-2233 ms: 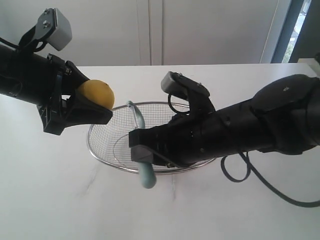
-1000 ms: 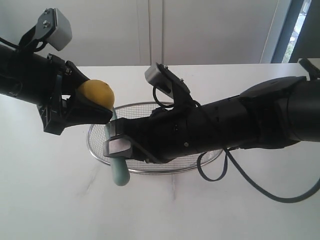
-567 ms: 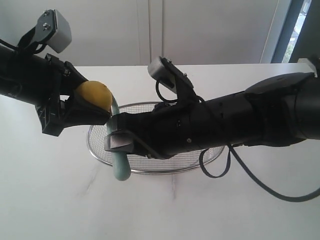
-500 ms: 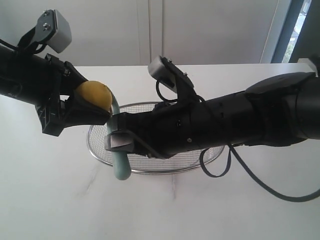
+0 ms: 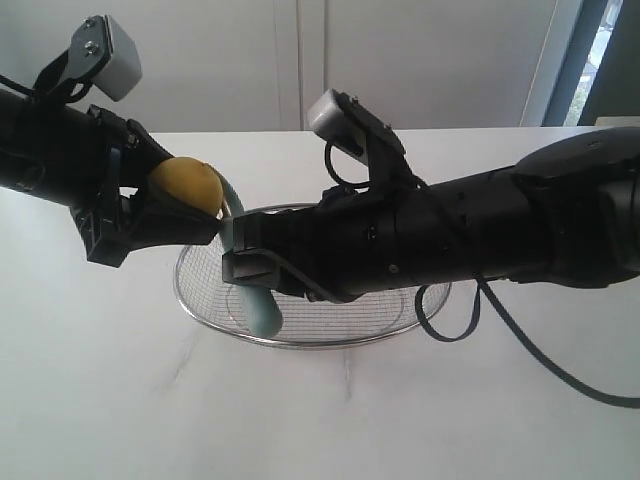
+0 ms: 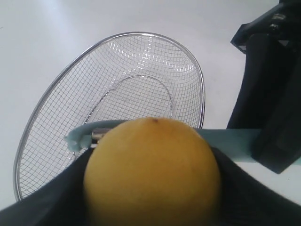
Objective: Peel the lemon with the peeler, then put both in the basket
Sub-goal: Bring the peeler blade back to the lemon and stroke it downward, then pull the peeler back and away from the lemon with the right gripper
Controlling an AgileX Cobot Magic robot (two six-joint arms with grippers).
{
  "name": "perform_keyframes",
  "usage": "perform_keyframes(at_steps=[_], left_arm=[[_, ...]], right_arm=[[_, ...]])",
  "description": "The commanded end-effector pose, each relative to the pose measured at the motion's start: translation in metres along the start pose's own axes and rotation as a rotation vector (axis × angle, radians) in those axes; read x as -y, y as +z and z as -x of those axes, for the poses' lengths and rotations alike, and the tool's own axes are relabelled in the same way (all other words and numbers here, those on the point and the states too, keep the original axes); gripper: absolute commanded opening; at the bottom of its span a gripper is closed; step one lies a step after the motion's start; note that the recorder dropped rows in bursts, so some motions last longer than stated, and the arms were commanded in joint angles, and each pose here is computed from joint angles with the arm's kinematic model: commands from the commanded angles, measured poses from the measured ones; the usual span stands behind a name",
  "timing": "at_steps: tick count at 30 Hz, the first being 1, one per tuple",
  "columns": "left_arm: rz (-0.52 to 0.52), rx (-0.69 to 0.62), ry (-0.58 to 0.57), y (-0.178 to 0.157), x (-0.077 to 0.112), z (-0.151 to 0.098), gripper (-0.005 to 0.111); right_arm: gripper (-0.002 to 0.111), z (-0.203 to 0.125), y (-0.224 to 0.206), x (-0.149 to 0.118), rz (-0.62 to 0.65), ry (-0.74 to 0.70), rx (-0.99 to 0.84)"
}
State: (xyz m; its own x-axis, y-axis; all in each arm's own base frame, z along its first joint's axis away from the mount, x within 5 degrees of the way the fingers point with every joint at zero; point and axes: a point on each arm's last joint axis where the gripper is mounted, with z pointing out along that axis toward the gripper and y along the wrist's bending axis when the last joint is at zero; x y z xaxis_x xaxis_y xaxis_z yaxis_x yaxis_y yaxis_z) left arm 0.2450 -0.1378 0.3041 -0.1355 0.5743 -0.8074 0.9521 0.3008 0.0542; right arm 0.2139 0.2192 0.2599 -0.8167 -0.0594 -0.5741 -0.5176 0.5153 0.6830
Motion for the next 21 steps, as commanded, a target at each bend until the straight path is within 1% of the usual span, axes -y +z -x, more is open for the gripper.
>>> perform_keyframes(at_steps=[1,10,21], left_arm=[[-0.023,0.005,-0.015,-0.0005,0.0036,0.0001,0.000],[-0.027,0.005,-0.015,-0.0005,0.0040,0.0001,0.000],[-0.027,0.005,-0.015,-0.0005,0.0040,0.0001,0.000]], right_arm=[[0.000,0.0026,-0.0059,-0.0072,0.026,-0.019,0.016],[0.000,0.0069,-0.0061,-0.0011,-0.041,-0.014,0.063],[0.000,0.0096,-0.0065,0.0026,-0.082,-0.005,0.093]])
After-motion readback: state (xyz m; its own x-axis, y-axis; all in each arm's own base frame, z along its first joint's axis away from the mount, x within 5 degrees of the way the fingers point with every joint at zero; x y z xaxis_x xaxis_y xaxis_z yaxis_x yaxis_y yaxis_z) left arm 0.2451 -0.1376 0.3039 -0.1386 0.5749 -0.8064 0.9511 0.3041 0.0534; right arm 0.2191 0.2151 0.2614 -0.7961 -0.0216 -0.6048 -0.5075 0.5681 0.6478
